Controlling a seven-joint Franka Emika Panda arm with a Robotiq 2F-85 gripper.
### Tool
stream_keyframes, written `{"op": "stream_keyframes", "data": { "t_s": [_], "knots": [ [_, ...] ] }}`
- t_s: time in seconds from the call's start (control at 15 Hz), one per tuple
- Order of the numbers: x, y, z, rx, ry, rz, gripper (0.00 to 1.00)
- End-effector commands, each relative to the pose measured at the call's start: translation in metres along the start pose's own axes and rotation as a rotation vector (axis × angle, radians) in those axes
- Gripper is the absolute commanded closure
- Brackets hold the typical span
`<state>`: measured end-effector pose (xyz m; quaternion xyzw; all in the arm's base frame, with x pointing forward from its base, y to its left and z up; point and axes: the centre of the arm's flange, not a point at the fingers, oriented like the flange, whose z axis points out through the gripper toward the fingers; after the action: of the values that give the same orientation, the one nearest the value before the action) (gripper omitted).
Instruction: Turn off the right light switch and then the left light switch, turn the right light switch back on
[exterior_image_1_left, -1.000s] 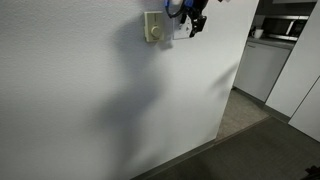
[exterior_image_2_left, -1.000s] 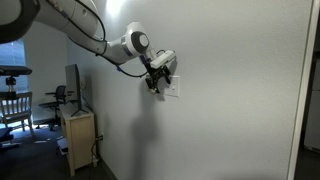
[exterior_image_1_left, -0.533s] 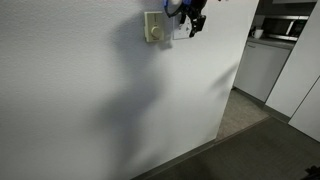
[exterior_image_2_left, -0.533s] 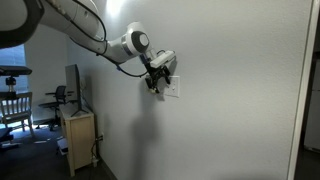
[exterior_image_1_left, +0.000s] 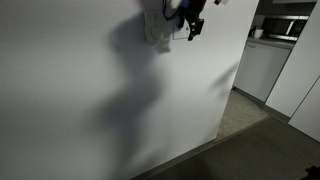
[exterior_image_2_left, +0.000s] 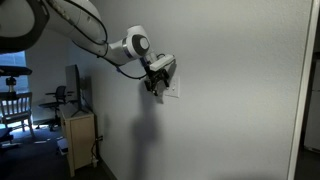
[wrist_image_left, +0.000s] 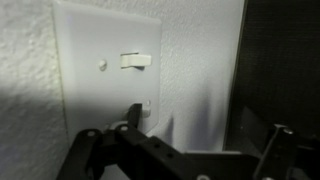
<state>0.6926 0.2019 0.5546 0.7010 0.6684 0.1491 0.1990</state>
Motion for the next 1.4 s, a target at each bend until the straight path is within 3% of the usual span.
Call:
{"op": "stream_keyframes", "data": {
  "t_s": [0.0, 0.33, 1.33],
  "knots": [
    [0.009, -0.005, 0.021, 0.047, 0.014, -0.014, 0.00],
    [0.012, -0.008, 0.016, 0.037, 0.017, -0.015, 0.00],
    [-0.015, -0.010, -0.020, 0.009, -0.109, 0.144, 0.00]
  ]
}}
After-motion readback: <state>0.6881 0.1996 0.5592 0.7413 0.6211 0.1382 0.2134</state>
